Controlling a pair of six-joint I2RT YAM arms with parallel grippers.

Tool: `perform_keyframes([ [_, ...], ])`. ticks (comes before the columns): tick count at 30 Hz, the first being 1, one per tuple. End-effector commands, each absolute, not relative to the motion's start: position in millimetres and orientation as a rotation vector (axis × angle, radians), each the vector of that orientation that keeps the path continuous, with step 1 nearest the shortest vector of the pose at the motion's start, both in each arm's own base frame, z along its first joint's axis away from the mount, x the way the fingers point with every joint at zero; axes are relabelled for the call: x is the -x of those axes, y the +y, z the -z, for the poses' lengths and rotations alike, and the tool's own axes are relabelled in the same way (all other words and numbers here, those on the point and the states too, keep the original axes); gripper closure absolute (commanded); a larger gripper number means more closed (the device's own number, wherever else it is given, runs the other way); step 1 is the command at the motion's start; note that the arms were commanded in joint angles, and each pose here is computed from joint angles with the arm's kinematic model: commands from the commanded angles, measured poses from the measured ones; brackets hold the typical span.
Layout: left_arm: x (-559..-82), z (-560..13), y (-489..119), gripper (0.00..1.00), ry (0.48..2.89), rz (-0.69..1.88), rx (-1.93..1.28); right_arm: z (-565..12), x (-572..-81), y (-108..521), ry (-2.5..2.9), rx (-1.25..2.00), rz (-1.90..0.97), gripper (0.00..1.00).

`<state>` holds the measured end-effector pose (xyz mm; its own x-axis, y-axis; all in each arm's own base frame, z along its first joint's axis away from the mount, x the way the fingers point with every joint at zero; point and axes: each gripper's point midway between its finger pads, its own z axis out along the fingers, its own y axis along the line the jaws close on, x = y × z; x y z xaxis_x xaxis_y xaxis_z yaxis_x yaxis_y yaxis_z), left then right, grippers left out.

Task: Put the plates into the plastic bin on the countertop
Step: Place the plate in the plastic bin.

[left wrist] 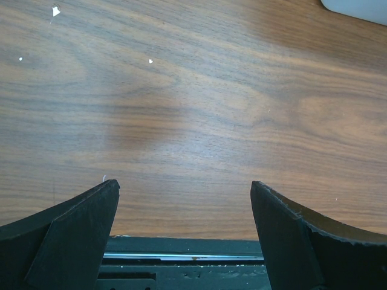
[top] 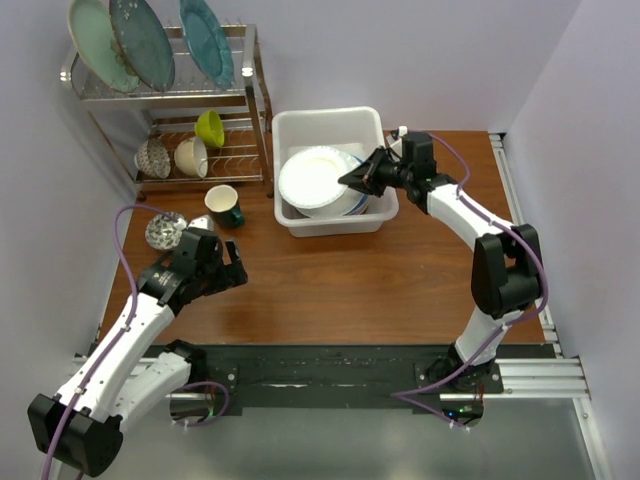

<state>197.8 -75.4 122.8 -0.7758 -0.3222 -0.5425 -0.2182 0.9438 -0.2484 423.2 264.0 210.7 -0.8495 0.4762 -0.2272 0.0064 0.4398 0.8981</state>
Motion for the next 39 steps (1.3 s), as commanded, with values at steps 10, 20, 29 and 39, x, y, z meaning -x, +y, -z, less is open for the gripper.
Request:
perform_keyframes([
  [10, -204, -127, -78, 0.05, 2.463, 0.243, 0.375, -227, -476, 251, 2.127, -0.308, -1.273, 1.0],
  [20, -204, -125, -79, 0.05, 2.473, 0.238, 0.371, -209, -479, 240, 2.187, -0.304, -1.195, 0.98],
  [29, -205, -125, -79, 0.05, 2.469, 0.242, 0.371, -203, -473, 234, 2.217, -0.276, -1.156, 0.87],
  [39, -205, -127, -79, 0.05, 2.462, 0.246, 0.368, -197, -461, 222, 2.261, -0.258, -1.079, 0.6],
])
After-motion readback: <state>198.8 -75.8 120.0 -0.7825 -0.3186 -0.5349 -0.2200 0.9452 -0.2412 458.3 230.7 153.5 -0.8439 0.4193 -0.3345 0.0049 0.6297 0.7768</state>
